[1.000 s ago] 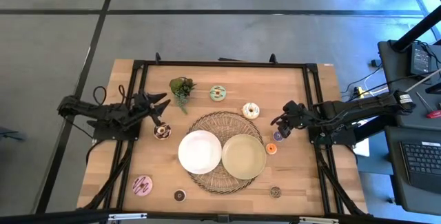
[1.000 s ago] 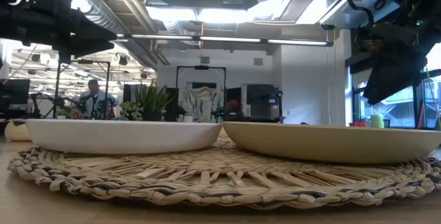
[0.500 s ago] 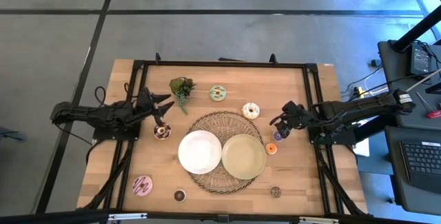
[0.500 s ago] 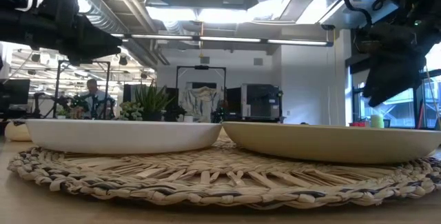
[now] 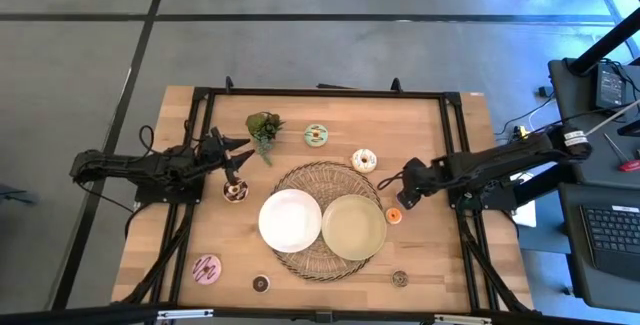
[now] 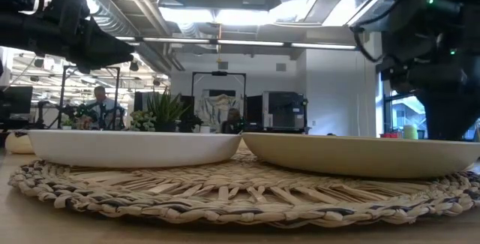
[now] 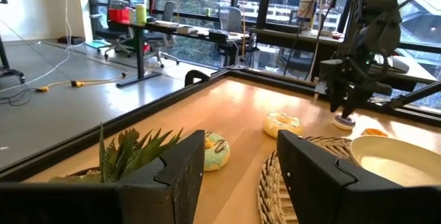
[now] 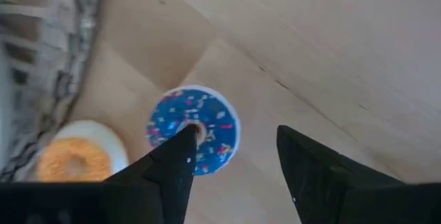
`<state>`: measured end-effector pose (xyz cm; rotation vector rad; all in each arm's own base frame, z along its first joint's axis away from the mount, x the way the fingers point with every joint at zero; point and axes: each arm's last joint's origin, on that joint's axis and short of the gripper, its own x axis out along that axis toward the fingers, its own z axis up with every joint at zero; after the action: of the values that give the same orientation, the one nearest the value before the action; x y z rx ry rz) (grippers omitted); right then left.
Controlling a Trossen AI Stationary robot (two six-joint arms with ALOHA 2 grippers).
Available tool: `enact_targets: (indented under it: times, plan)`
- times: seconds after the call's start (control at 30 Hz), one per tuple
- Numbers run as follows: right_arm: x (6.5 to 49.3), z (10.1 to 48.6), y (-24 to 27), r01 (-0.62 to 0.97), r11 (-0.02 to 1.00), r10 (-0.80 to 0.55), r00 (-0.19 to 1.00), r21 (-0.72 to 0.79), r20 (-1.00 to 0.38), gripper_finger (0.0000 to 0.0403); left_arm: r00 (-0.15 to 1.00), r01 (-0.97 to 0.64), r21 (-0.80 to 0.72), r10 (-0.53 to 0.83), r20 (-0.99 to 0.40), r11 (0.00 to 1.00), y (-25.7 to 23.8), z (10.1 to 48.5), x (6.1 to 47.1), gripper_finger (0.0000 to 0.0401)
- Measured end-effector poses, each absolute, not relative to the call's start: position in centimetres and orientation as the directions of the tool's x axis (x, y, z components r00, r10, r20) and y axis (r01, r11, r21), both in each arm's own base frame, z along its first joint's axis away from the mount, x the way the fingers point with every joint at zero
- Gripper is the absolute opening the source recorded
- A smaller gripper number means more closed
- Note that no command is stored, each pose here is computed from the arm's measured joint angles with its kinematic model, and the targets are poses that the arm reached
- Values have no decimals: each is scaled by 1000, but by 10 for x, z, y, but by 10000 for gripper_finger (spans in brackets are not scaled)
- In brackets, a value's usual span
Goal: Pick & Place donuts
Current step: Put the small purple donut on the brown plate
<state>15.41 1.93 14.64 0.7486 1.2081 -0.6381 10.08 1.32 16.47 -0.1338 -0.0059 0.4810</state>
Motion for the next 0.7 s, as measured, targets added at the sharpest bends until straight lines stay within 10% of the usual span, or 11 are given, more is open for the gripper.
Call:
enact_targets:
  times: [0.7]
  plan:
    - [173, 148, 23, 764, 597, -8, 308, 243, -951, 57, 886, -464, -51, 463, -26, 884, 13, 165, 101, 178]
